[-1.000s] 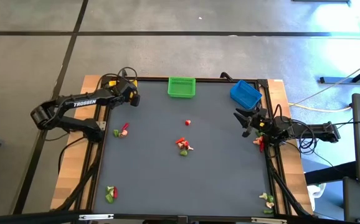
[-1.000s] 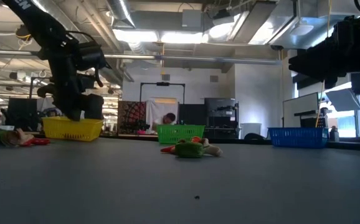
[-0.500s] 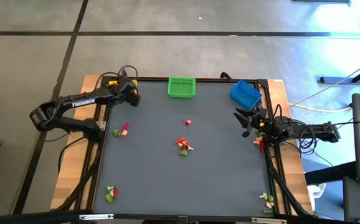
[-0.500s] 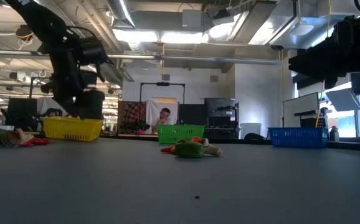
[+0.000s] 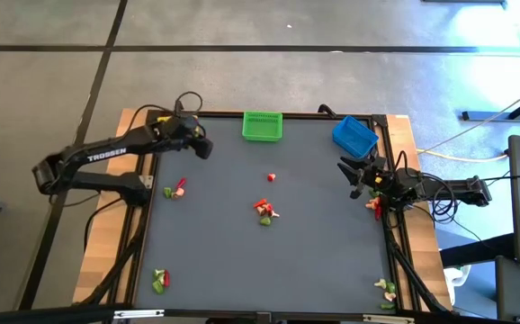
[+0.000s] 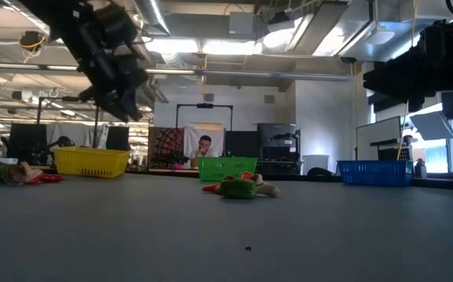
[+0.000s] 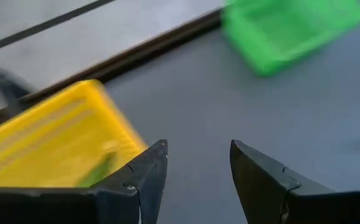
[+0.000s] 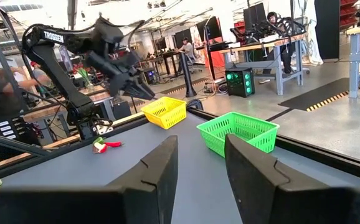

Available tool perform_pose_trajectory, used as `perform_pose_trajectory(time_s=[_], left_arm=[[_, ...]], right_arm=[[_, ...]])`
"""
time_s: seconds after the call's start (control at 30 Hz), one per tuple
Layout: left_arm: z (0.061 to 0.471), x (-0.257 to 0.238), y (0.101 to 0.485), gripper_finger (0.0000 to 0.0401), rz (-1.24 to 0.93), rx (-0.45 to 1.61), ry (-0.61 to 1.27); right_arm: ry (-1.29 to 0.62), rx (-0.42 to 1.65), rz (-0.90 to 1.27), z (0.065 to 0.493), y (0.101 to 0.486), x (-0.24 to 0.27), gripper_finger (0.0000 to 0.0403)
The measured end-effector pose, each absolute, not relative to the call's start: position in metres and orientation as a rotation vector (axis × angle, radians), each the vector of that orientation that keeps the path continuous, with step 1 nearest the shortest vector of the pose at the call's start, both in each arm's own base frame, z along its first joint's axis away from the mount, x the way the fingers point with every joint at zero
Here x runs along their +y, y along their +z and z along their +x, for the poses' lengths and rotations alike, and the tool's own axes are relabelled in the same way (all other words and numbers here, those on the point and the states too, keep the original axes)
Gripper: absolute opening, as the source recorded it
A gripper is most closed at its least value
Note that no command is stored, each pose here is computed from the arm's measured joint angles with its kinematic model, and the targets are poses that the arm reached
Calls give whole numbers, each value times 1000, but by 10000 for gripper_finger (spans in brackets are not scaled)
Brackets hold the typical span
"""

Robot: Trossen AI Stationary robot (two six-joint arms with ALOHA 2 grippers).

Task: Sort produce into baskets
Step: Put the red chili pepper into the yellow basket

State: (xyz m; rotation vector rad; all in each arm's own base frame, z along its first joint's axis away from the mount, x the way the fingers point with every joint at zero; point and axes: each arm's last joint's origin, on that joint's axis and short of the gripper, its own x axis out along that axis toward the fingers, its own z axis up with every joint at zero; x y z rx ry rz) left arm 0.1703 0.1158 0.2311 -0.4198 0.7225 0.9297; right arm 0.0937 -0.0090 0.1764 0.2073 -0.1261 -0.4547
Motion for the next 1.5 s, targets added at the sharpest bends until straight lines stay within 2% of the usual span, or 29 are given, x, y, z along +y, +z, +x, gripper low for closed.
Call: perform_pose_trajectory(time_s=[0.2, 0.47, 0.9, 1.5], left_arm=[[185, 88, 232, 170, -420, 736, 765], [193, 58, 229, 170, -440, 778, 665], [166, 40, 190, 170, -620, 1127, 867], [173, 41, 166, 170, -664, 1279, 988]], right_arm=[[-450, -133, 233, 94, 176, -9, 134], [-433, -135, 252, 94, 176, -8, 134], [-435, -138, 252, 94, 177, -9, 134], [-433, -137, 252, 94, 177, -9, 134]])
